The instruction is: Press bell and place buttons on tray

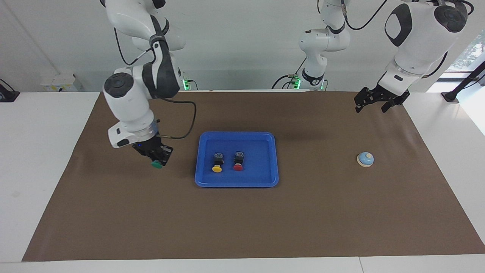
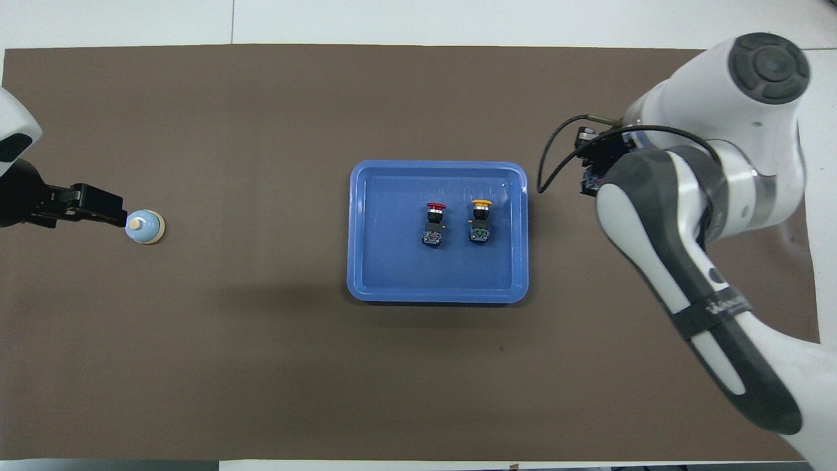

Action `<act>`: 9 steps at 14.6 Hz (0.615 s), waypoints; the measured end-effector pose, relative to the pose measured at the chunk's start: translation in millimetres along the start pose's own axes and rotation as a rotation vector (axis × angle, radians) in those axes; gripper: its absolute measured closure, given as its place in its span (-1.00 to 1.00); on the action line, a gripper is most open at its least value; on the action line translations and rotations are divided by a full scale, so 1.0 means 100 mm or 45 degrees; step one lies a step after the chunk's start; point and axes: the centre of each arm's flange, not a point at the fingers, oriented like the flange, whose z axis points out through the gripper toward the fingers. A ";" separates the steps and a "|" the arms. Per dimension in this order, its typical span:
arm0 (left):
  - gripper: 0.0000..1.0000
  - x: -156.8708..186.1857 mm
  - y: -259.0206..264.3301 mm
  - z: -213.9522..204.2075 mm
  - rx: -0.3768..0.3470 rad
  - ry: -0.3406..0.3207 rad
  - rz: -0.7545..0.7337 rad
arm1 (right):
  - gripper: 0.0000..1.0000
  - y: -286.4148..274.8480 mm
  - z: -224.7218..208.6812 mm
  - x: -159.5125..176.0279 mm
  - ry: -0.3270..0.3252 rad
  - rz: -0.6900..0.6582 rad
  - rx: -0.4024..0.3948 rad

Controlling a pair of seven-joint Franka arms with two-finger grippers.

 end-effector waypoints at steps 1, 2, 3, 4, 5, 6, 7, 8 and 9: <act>-1.00 0.00 0.00 0.00 0.000 0.000 0.000 | 0.34 -0.30 0.03 -0.14 -0.005 -0.009 0.004; -1.00 0.00 0.00 0.00 0.000 0.000 0.000 | 0.34 -0.61 0.08 -0.29 -0.010 -0.025 0.009; -1.00 0.00 0.00 0.00 0.000 0.000 0.000 | 0.34 -0.91 0.12 -0.45 -0.015 -0.049 0.015; -1.00 0.00 0.00 0.00 0.000 0.000 0.000 | 0.34 -1.21 0.19 -0.60 -0.022 -0.074 0.020; -1.00 0.00 0.00 0.00 0.000 0.000 0.000 | 0.34 -1.44 0.28 -0.73 -0.031 -0.091 0.021; -1.00 0.00 0.00 0.00 0.000 0.000 0.000 | 0.34 -1.63 0.40 -0.83 -0.041 -0.103 0.019; -1.00 0.00 0.00 0.00 0.000 0.000 0.000 | 0.34 -1.78 0.52 -0.92 -0.043 -0.117 0.021; -1.00 0.00 0.00 0.00 0.000 0.000 0.000 | 0.34 -1.91 0.63 -0.99 -0.034 -0.137 0.029; -1.00 0.00 0.00 0.00 0.000 0.000 0.000 | 0.34 -2.02 0.73 -1.06 -0.020 -0.157 0.037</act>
